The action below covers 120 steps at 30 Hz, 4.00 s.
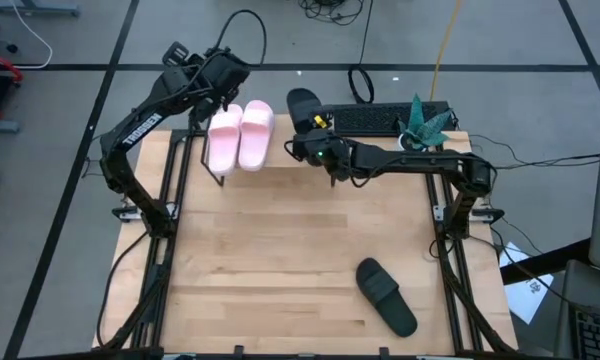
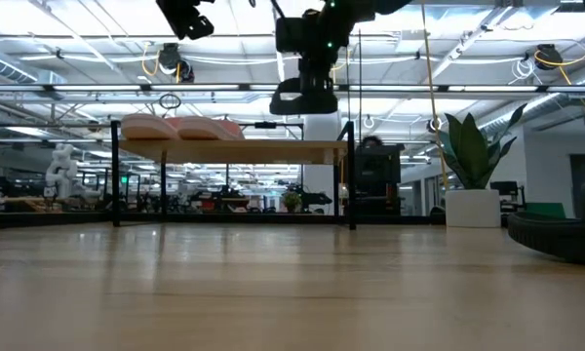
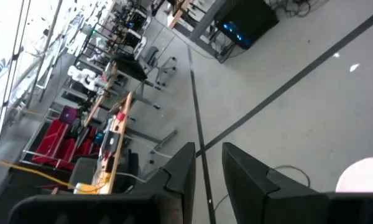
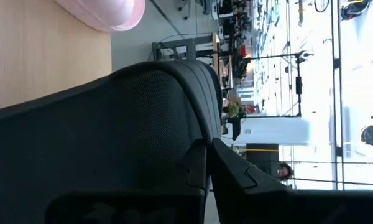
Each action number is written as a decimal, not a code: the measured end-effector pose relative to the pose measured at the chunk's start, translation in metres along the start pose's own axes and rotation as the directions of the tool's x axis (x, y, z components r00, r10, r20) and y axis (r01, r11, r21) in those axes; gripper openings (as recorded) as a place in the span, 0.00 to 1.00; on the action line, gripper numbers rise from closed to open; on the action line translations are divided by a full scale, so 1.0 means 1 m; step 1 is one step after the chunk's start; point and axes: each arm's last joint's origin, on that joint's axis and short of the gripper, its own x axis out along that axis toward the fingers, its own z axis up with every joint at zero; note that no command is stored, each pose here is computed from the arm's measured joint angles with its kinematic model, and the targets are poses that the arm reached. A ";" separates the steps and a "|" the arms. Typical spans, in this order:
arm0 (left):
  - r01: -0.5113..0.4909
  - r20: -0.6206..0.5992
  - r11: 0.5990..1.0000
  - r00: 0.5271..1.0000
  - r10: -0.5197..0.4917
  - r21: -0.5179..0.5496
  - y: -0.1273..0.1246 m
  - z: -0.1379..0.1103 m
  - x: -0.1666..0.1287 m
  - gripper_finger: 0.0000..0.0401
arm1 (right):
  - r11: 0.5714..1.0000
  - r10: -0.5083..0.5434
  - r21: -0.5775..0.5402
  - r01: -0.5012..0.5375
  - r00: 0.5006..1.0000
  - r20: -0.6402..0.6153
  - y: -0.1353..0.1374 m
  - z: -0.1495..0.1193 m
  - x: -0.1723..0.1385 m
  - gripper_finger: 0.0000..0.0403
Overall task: Pick and place slides into the shelf
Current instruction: Put the right black slipper on the shelf, then put the black slipper on the shelf
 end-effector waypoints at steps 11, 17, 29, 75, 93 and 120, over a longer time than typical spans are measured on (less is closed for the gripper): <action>0.042 0.071 0.999 0.997 -0.042 -0.012 0.000 0.012 0.000 0.21 | 0.993 0.025 0.113 -0.019 0.999 -0.045 0.001 -0.009 0.008 0.00; 0.041 0.071 0.999 0.997 -0.042 0.004 0.000 0.012 0.000 0.21 | 0.984 0.030 0.178 -0.019 0.998 -0.062 0.000 -0.014 0.014 0.00; 0.042 0.070 0.999 0.997 -0.042 0.006 0.000 0.012 0.000 0.21 | 0.977 0.092 0.199 -0.078 0.994 -0.061 0.014 -0.014 0.020 0.00; 0.043 0.070 0.999 0.997 -0.043 0.005 0.000 0.012 0.000 0.21 | 0.949 0.242 0.238 -0.205 0.960 -0.138 0.028 -0.034 0.029 0.02; 0.043 0.070 0.999 0.997 -0.043 0.006 0.000 0.012 0.000 0.21 | 0.948 0.242 0.243 -0.204 0.960 -0.139 0.028 -0.034 0.030 0.24; 0.044 0.070 0.999 0.997 -0.044 0.005 0.000 0.012 0.000 0.21 | 0.957 0.239 0.191 -0.219 0.967 -0.087 0.032 -0.021 0.016 0.43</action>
